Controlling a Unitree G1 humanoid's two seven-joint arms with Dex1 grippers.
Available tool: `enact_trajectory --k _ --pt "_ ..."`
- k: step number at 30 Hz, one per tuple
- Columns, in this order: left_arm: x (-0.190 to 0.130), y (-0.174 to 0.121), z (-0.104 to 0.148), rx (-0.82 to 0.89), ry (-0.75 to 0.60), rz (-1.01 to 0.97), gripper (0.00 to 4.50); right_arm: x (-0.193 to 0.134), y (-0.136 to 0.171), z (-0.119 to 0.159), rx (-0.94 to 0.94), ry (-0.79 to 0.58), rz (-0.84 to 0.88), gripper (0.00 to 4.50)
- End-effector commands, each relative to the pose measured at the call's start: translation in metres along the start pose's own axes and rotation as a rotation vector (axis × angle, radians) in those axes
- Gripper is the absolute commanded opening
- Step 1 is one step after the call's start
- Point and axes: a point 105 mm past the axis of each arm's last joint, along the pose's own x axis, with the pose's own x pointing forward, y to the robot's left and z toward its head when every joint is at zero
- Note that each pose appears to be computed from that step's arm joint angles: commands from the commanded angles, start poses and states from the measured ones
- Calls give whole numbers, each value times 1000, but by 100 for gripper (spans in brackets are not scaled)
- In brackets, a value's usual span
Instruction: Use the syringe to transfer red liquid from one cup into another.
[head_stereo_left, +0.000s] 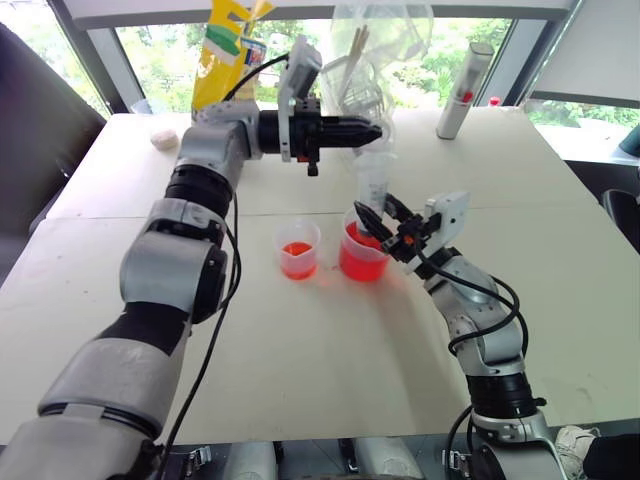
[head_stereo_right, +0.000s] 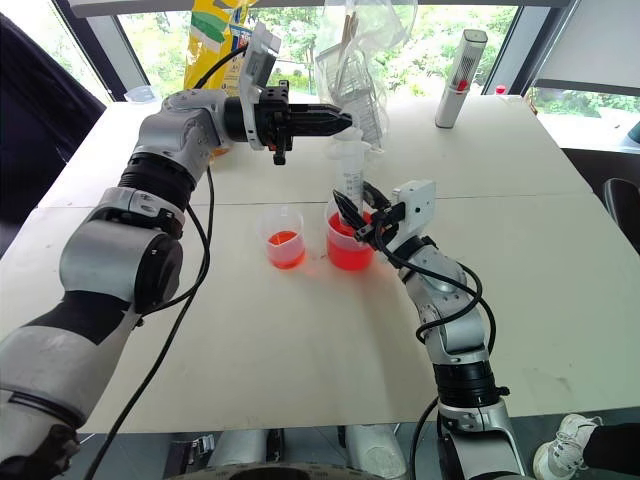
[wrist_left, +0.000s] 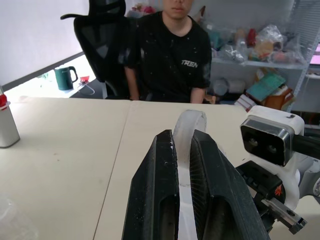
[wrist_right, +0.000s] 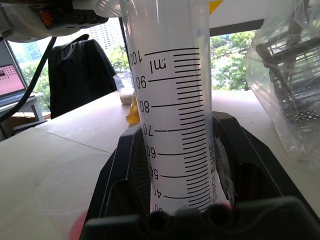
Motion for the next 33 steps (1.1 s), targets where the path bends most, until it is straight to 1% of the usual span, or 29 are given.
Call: enact_trajectory --k 1,27,33 --pt "-6 2 72 207 -144 66 12 -3 16 -17 19 73 76 139" --pt "-9 6 79 229 -165 96 12 -2 19 -17 16 77 90 139" --pt "-7 4 73 221 -151 76 12 -1 18 -15 13 74 91 139"
